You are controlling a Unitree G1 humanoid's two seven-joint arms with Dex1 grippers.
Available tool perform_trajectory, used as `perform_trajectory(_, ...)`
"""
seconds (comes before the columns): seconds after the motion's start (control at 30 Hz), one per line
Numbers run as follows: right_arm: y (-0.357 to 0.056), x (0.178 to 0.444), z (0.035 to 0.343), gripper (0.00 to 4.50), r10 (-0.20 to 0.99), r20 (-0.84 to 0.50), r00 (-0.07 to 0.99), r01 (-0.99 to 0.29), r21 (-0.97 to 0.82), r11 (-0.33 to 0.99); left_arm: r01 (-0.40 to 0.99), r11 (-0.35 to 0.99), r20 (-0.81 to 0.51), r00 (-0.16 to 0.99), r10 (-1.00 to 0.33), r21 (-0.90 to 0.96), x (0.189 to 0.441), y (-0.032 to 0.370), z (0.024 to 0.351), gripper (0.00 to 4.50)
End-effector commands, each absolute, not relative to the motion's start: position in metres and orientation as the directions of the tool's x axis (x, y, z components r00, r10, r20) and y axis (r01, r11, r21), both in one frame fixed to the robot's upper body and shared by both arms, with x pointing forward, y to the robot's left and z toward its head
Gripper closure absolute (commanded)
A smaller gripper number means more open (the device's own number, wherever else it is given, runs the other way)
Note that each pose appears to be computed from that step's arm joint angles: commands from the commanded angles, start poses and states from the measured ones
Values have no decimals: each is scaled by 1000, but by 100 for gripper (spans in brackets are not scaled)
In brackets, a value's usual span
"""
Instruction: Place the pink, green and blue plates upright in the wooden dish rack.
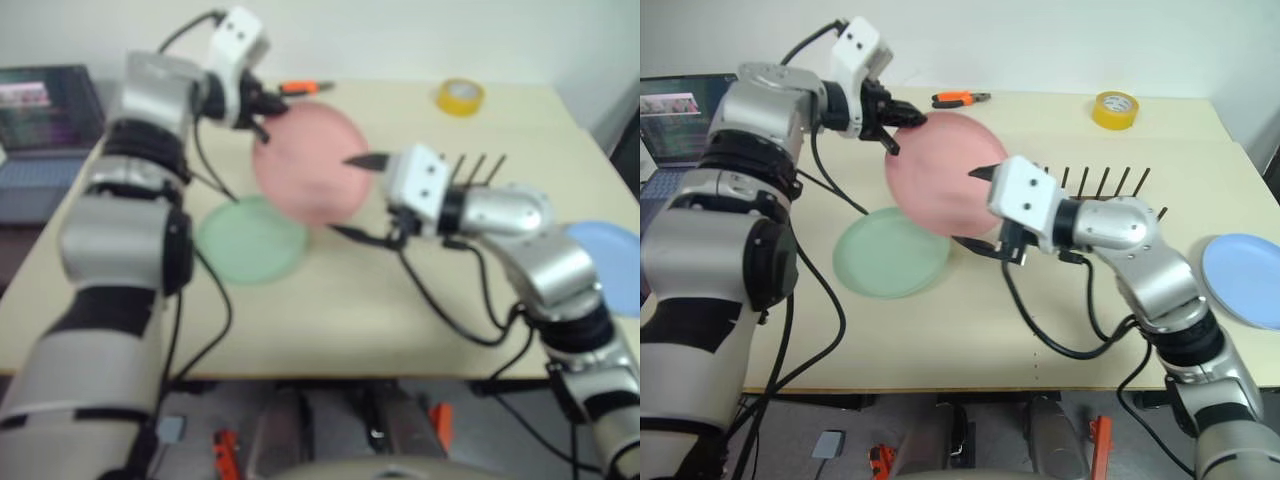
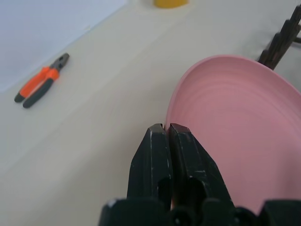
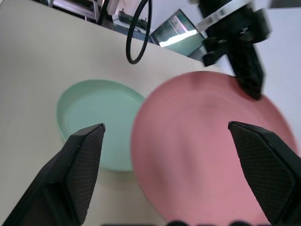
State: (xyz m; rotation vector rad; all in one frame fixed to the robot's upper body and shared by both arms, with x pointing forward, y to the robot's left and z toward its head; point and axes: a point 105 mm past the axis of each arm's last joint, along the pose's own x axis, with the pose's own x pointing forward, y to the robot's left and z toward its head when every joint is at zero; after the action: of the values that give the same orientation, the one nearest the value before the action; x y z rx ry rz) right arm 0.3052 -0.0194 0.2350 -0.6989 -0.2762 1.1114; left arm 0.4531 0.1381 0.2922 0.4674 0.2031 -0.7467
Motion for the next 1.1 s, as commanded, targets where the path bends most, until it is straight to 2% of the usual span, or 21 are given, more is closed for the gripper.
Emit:
perform_trajectory(0.03,0,307,231,0,890,-131,436,-675,-702,227,684,610,-246,721,-648,399,447,123,332,445)
perform_trajectory(0.13,12,305,220,0,897,-148,416,-695,-689,208,690,608,-239,715,-657,392,446,119,334,445)
perform_trajectory(0.33,11,326,202,0,844,-193,500,-666,-709,232,717,579,-255,687,-680,388,441,113,334,445)
perform_trajectory(0.47,9,331,193,98,828,-217,517,-662,-714,225,724,573,-255,680,-688,385,438,112,336,450)
perform_trajectory(0.77,4,342,188,428,800,-210,561,-624,-742,243,738,562,-266,666,-697,375,435,111,335,450)
perform_trajectory(0.8,3,343,189,448,799,-207,565,-620,-745,245,737,563,-267,667,-696,374,435,111,334,450)
perform_trajectory(1.1,2,345,189,448,799,-196,568,-611,-752,249,732,574,-274,675,-685,367,437,116,330,450)
